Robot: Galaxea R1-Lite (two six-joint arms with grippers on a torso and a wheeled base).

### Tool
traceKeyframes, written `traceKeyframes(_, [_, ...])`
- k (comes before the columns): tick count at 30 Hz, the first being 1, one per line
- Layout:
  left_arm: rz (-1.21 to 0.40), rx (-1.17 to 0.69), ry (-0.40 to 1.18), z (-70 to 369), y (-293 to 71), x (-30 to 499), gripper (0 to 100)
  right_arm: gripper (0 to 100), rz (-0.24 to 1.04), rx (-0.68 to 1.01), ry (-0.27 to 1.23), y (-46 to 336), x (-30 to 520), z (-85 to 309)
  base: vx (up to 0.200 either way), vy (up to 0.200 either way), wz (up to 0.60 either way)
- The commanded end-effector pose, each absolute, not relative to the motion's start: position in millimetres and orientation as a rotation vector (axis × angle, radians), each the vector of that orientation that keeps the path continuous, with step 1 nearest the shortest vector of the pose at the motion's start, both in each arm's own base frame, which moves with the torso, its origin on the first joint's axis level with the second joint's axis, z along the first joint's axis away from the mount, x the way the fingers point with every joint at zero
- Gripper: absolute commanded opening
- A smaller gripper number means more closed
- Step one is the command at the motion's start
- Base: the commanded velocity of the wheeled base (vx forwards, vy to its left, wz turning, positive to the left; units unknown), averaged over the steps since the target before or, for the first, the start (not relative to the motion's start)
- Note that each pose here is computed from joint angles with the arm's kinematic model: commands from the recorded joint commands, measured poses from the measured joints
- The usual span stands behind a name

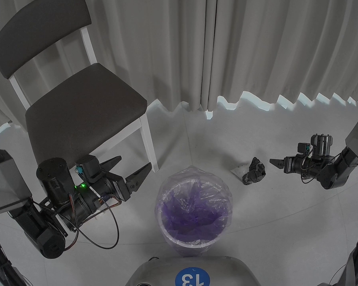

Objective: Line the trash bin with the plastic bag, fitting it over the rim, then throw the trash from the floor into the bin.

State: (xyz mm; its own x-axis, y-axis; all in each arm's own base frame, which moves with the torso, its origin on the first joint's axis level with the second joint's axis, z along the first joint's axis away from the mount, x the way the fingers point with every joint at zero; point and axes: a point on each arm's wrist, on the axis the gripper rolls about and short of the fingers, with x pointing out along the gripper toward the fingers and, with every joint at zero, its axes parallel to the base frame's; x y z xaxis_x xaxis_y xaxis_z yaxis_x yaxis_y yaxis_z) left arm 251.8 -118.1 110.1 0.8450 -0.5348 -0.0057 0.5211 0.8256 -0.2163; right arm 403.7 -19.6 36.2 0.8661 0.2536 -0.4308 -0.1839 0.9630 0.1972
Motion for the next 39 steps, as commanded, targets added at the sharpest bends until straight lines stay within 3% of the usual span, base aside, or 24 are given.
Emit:
traceKeyframes(1, [-0.495, -0.241, 0.073, 106, -119, 250, 100, 100, 0.229, 0.181, 0.498, -18, 420, 12, 0.0, 0.0, 0.0])
traceKeyframes(9, [-0.453, -0.239, 0.091, 100, -117, 252, 100, 100, 0.235, 0.184, 0.511, -15, 418, 7, 0.175, 0.0, 0.0])
traceKeyframes(17, [-0.452, -0.237, 0.093, 100, -124, 246, 100, 100, 0.234, 0.184, 0.495, -16, 430, 1, 0.0, 0.0, 0.0])
traceKeyframes(23, [-0.431, -0.243, 0.076, 105, -126, 243, 100, 100, 0.236, 0.188, 0.513, 2, 454, -47, 0.0, 0.0, 0.0])
traceKeyframes(27, [-0.41, -0.252, 0.054, 111, -123, 239, 100, 100, 0.128, 0.226, 0.418, 16, 478, -74, 0.0, 0.0, 0.0])
traceKeyframes(39, [-0.416, -0.246, 0.081, 108, -122, 228, 100, 100, 0.151, 0.226, 0.49, 34, 481, -82, 0.0, 0.0, 0.0])
